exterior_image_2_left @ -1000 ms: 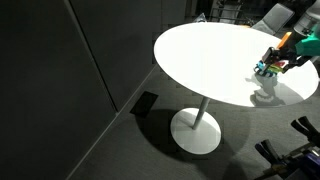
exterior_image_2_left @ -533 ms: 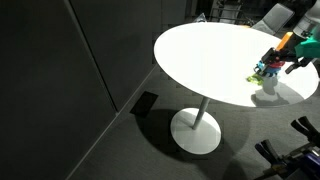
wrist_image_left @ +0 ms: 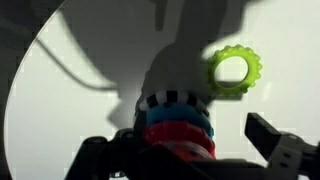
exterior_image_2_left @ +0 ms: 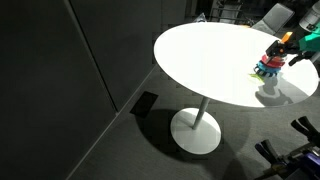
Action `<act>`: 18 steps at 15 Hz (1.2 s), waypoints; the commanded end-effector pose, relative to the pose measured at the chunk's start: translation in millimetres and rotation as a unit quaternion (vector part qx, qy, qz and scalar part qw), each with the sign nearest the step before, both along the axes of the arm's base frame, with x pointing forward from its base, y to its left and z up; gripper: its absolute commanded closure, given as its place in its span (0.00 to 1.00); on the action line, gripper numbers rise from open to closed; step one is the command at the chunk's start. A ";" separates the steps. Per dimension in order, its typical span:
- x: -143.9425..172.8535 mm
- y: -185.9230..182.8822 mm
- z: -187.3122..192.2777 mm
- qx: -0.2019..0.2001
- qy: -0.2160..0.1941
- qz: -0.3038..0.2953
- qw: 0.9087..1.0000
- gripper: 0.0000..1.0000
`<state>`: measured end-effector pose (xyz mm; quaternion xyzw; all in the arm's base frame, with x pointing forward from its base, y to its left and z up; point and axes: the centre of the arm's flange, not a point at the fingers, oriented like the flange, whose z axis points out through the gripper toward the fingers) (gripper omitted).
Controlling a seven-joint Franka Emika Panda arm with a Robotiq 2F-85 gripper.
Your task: Remove the yellow, green and clear rings from the orange stand and put them on the table
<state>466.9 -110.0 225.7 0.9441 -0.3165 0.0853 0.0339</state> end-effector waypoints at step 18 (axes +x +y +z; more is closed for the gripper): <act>10.7 -26.9 15.3 -0.055 -0.076 -0.012 0.995 0.00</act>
